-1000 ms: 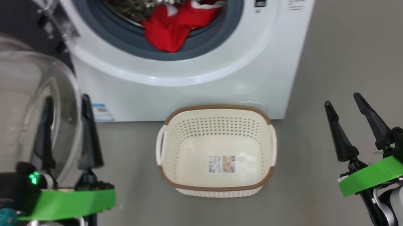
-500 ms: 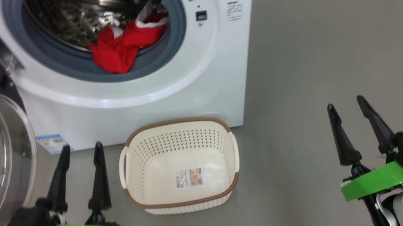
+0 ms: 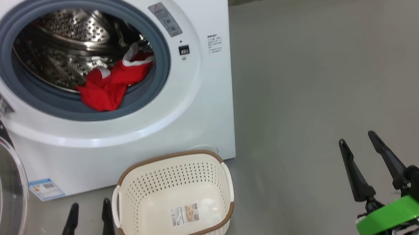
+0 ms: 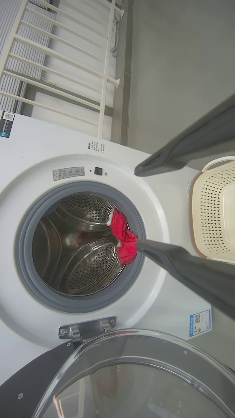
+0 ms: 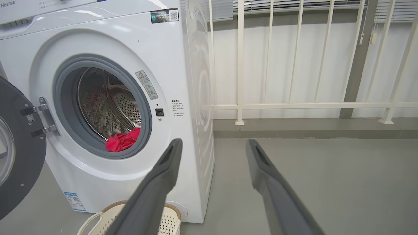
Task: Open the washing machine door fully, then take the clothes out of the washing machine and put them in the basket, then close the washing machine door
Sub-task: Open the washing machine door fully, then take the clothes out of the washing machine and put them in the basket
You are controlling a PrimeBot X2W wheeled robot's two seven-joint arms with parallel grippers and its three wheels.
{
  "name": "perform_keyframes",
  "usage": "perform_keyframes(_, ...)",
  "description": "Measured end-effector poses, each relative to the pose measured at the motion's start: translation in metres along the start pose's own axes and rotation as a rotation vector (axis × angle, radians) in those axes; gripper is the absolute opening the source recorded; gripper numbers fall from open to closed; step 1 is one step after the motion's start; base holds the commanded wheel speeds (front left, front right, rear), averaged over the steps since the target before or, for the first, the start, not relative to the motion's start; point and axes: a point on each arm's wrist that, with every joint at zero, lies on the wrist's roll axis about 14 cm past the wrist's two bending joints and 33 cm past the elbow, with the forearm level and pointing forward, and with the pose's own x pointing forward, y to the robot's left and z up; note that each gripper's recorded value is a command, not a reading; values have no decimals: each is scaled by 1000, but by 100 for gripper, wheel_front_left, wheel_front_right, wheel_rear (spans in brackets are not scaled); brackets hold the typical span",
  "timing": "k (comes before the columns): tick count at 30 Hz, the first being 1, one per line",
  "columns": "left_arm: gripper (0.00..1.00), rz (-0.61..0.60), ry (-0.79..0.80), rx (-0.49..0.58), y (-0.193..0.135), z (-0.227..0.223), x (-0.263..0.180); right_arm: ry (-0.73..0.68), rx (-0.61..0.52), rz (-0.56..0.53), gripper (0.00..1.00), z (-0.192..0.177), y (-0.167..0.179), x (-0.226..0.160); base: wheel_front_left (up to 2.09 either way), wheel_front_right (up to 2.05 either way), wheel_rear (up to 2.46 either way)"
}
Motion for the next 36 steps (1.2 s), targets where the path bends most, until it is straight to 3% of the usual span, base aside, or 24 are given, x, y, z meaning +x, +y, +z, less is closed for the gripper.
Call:
perform_keyframes(8, 100, -1, 23, 14, -2, -6, -13, 6, -13, -33, 100, 0, -9, -24, 0, 0, 0)
perform_keyframes(21, 100, 30, 2, 46, 5, 4, -11, -10, -19, -36, 100, 5, -10, -24, 8, -8, 0)
perform_keyframes(36, 100, 59, -27, 33, 10, 15, -12, 7, -2, -24, 100, -1, -6, -21, 147, -146, -1)
